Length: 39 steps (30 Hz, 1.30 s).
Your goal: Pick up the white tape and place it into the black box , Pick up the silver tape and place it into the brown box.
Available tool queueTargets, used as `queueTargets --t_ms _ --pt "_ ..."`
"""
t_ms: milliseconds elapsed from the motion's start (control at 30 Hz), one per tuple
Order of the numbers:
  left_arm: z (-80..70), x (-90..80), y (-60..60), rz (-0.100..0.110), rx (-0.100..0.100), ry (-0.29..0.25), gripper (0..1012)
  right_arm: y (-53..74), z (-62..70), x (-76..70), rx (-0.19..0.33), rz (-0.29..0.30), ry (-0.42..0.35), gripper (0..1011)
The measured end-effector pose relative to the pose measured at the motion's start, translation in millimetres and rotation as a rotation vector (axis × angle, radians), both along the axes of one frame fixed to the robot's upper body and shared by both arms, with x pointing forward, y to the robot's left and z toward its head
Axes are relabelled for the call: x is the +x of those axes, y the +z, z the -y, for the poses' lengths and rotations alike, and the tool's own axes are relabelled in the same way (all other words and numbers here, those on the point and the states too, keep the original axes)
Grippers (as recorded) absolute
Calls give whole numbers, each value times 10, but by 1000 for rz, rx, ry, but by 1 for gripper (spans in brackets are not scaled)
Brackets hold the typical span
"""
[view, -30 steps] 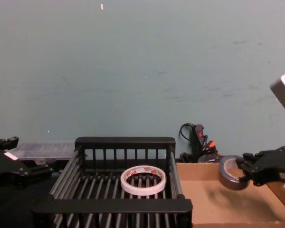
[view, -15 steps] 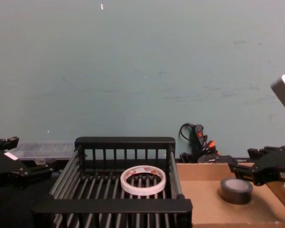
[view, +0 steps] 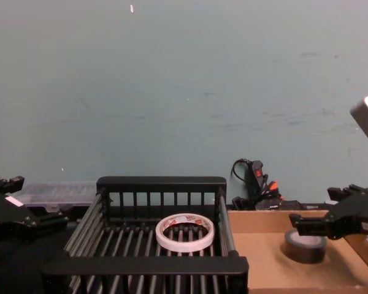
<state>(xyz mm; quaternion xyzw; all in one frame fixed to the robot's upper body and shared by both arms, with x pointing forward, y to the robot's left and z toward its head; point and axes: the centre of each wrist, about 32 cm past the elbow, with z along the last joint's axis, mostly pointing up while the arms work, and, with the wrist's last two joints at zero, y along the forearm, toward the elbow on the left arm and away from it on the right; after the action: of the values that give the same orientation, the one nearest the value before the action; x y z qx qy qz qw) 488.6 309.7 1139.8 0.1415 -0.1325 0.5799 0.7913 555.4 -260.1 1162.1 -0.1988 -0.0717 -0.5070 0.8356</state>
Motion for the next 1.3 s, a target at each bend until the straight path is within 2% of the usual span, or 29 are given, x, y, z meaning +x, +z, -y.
queueTargets --t_ms 300,500,733,1000,1300 --pt "0 0 0 0 0 0 1001 2 1 -2 1 1 1 1002" --pt "0 0 0 0 0 0 1001 33 13 -57 17 15 6 1002" --pt "0 0 0 0 0 0 1001 79 48 -240 35 53 -16 1002" --pt "0 0 0 0 0 0 1001 30 74 -447 0 124 -48 1002" --pt "0 0 0 0 0 0 1001 -115 87 -616 -59 184 -71 1002"
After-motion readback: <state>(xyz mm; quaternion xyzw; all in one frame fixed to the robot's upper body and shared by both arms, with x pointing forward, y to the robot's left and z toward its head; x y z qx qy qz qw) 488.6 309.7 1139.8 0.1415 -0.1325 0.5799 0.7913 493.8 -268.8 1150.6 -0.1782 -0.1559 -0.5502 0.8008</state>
